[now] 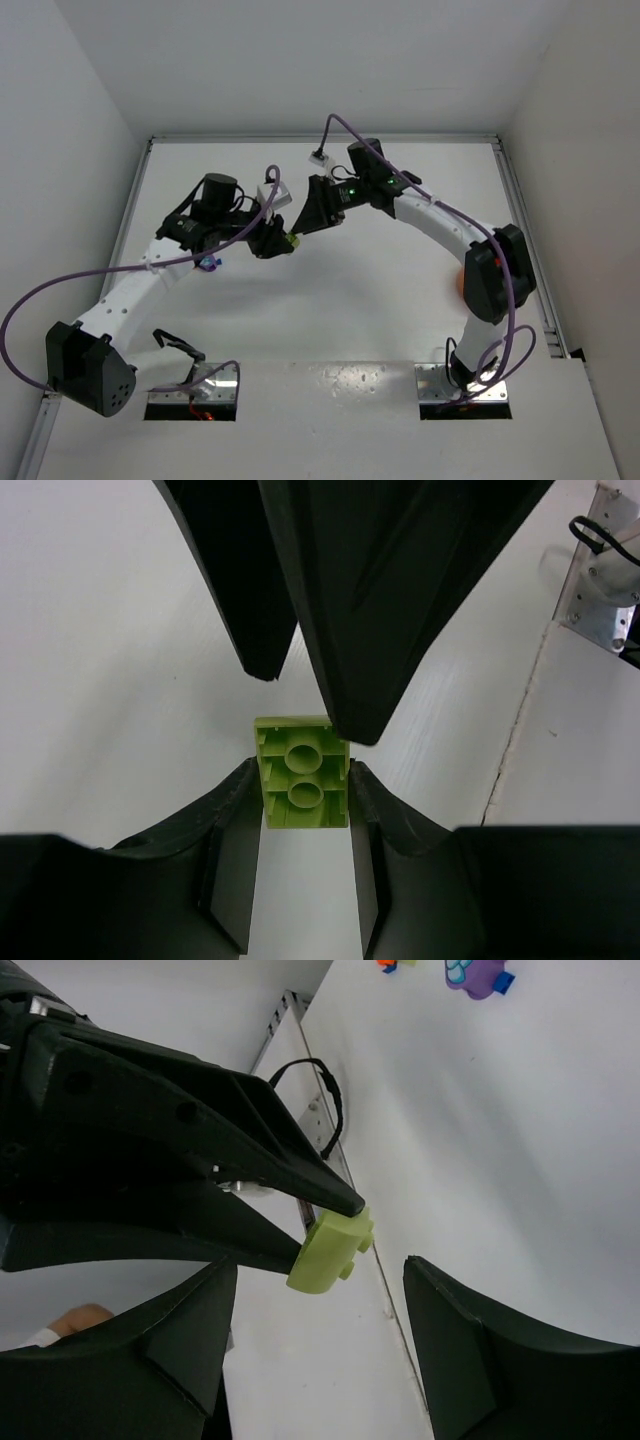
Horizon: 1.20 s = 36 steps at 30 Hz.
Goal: Sort the legos into containers by color
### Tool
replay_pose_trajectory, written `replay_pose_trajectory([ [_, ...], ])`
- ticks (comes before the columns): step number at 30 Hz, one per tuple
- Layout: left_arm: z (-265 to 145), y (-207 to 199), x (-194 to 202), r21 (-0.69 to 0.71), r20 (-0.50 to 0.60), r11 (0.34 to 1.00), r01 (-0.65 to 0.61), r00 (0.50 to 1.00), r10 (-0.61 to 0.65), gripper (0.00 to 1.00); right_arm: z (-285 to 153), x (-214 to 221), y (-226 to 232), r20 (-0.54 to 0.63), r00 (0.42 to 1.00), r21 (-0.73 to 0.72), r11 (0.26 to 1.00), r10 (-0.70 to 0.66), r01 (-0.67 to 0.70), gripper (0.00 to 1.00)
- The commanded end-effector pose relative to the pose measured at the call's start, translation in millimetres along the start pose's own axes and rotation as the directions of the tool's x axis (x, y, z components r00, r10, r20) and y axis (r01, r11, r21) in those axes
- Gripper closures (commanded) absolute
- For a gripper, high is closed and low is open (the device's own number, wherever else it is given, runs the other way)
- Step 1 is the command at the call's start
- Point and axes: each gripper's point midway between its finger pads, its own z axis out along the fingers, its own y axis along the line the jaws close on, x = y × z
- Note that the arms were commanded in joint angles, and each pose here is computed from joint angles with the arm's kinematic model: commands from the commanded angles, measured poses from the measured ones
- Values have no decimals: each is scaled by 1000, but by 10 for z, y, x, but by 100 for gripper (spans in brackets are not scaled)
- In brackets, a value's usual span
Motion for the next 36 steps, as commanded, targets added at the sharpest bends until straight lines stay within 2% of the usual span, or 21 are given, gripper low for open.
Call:
replay_pose_trajectory([
  [1,18,-3,-58,-13,17,1000,-17,1000,17,71,75,1,37,-4,1000,-19,1000,-6,6,32],
  [9,10,-20,-74,-17,20,999,-36,999,36,71,243,60,55,-30,1000,-29,1000,1,-2,32],
  [15,-8,-9,-109,-30,31,998,-47,998,48,71,276,140,-52,-41,998,-11,999,45,-45,40],
  [25,-18,-6,-87,-39,28,998,-47,998,48,71,328,133,-43,-40,998,-22,999,44,-44,77],
  [26,-10,11,-45,-47,19,998,-41,999,42,70,328,133,-43,-40,998,-22,999,44,-44,84],
  [27,-10,11,-44,-47,19,998,-41,999,42,67,328,133,-43,-40,998,-22,999,44,-44,88],
  [29,-31,16,-60,-58,23,997,-46,999,48,52,283,141,-81,-33,999,-6,999,35,-36,95],
  [31,-33,31,-56,-67,20,997,-46,999,48,35,203,118,-105,-18,1000,26,1000,11,-10,96],
  [34,-57,59,-67,-91,21,995,-51,998,53,19,-47,31,-250,10,998,143,988,-66,64,99],
  [36,-91,66,-96,-101,13,993,-62,998,63,13,-276,-101,-324,34,988,213,967,-150,139,99],
])
